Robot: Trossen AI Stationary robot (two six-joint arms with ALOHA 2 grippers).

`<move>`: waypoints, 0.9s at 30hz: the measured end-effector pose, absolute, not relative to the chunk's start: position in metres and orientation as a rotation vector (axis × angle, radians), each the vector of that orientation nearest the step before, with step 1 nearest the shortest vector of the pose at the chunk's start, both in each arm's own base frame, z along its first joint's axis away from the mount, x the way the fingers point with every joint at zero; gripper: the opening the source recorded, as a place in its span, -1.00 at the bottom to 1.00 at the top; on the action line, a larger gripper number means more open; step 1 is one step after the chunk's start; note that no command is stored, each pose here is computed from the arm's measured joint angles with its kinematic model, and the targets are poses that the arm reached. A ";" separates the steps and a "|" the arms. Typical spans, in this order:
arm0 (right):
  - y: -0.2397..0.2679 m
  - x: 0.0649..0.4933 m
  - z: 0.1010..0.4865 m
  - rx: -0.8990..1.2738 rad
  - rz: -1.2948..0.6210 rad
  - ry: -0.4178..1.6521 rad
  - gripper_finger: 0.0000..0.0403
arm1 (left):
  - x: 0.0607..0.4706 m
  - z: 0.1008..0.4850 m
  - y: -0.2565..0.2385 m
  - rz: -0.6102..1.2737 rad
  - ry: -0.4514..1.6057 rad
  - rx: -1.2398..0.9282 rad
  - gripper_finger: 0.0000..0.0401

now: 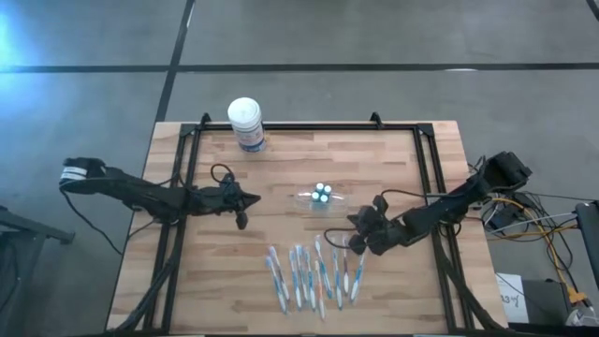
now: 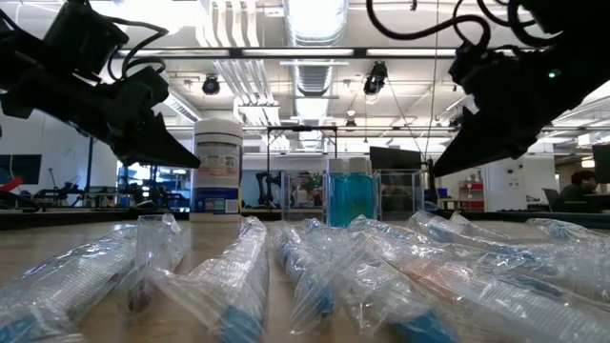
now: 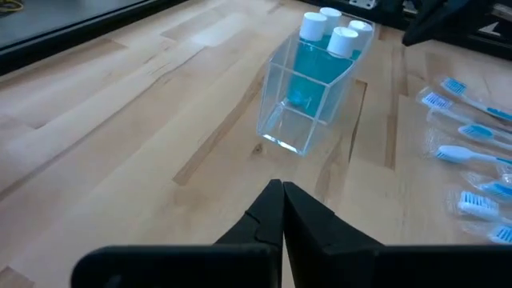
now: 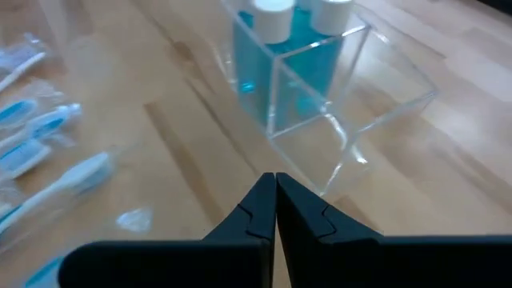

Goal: Pick & Place toothbrushing station
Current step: Adjust the transparent organizer

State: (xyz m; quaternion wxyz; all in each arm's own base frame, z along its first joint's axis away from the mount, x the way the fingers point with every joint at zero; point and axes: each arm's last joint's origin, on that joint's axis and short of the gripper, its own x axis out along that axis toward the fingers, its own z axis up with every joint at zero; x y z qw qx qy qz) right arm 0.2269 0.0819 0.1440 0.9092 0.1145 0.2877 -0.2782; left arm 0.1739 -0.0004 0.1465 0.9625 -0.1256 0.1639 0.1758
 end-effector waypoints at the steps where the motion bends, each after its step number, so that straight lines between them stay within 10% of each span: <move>1: 0.079 0.227 0.144 0.233 -0.582 0.596 -0.96 | 0.174 0.147 0.000 0.355 0.331 -0.255 -0.97; 27: 0.048 0.238 0.143 0.262 -0.642 0.623 -0.96 | 0.175 0.145 -0.004 0.216 0.368 -0.247 -0.92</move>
